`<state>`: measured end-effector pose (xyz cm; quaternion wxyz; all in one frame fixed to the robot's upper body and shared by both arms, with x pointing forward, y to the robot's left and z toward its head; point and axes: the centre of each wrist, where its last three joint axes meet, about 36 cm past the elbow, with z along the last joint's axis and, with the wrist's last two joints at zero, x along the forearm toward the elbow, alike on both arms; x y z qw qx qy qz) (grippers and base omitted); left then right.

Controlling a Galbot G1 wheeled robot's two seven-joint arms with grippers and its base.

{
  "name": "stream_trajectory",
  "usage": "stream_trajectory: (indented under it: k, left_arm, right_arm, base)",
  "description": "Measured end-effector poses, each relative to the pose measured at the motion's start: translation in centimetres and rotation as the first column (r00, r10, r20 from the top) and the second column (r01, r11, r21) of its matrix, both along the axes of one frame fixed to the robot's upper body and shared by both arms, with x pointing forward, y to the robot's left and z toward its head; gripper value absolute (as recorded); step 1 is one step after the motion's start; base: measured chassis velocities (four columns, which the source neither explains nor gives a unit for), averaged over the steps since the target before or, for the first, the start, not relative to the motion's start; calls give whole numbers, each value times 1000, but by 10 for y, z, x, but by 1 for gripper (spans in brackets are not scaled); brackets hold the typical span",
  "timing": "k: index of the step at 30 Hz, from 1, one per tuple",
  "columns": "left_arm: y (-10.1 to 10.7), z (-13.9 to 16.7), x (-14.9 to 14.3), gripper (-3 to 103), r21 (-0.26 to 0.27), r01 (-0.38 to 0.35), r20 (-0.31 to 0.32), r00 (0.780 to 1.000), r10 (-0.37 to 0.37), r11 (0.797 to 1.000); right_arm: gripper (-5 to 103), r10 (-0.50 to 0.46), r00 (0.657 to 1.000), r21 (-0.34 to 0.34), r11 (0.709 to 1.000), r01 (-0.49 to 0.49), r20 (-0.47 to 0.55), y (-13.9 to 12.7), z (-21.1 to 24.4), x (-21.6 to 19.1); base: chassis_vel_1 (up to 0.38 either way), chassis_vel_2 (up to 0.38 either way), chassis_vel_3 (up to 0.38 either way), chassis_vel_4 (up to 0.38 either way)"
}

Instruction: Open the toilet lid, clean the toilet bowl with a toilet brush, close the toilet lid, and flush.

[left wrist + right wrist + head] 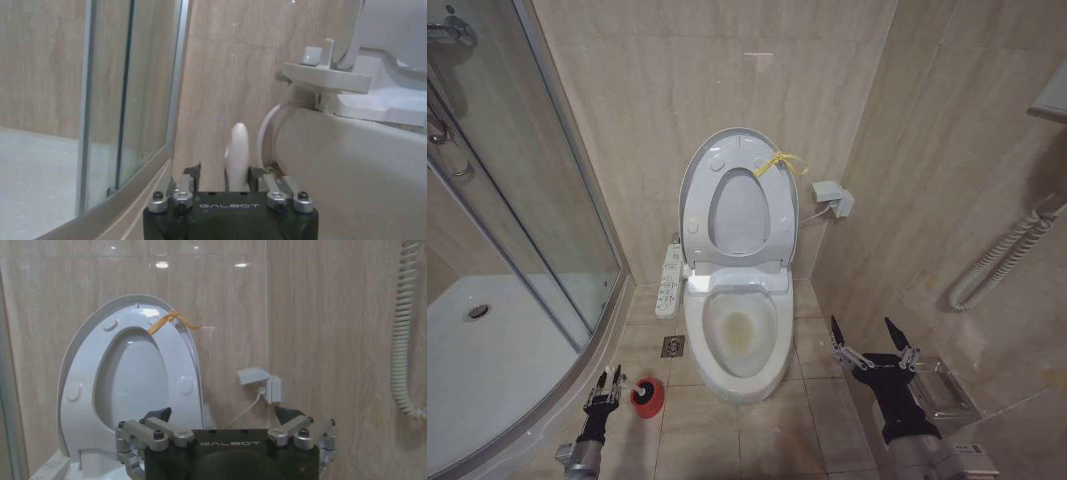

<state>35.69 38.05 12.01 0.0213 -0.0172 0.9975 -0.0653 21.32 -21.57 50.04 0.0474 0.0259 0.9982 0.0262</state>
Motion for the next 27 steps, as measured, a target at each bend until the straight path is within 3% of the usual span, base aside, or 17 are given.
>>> stream_trajectory:
  k: [1,8,9,13,16,17,18,22,25,26,27]
  left_arm:
    - [0,0,1,52,1,5,1,1000,-5,1000]
    - [-1,2,2,52,18,28,16,999,-28,999]
    - [-1,4,3,79,22,32,23,999,-33,999]
    - [-1,10,4,79,29,33,41,999,-34,999]
    - [-8,23,5,79,4,25,47,999,-25,1000]
    - [-11,28,5,100,-5,26,50,998,-26,1000]
    - [-11,28,5,100,-5,26,50,998,-26,1000]
    - [-32,64,5,100,-54,43,61,997,-40,998]
    - [-63,132,2,100,-97,64,63,996,-58,993]
    - [-63,132,2,100,-97,64,63,996,-58,993]
    - [-76,161,-3,100,-108,72,41,997,-68,992]
  right_arm:
    - [100,0,1000,0,1000,0,0,0,0,0]
    - [100,0,1000,0,1000,0,0,0,0,0]
    - [100,0,1000,0,1000,0,0,0,0,0]
    - [100,0,1000,0,1000,0,0,0,0,0]
    - [100,0,1000,0,1000,0,0,0,0,0]
    - [100,0,1000,0,1000,0,0,0,0,0]
    - [100,0,1000,0,1000,0,0,0,0,0]
    - [100,0,1000,0,1000,0,0,0,0,0]
    - [100,0,1000,0,1000,0,0,0,0,0]
    - [100,0,1000,0,1000,0,0,0,0,0]
    - [100,0,1000,0,1000,0,0,0,0,0]
  base:
    - [0,0,0,0]
    - [0,0,0,0]
    - [0,0,0,0]
    - [0,0,0,0]
    - [0,0,0,0]
    - [0,0,0,0]
    - [0,0,0,0]
    - [0,0,0,0]
    - [0,0,0,0]
    - [0,0,0,0]
    - [0,0,0,0]
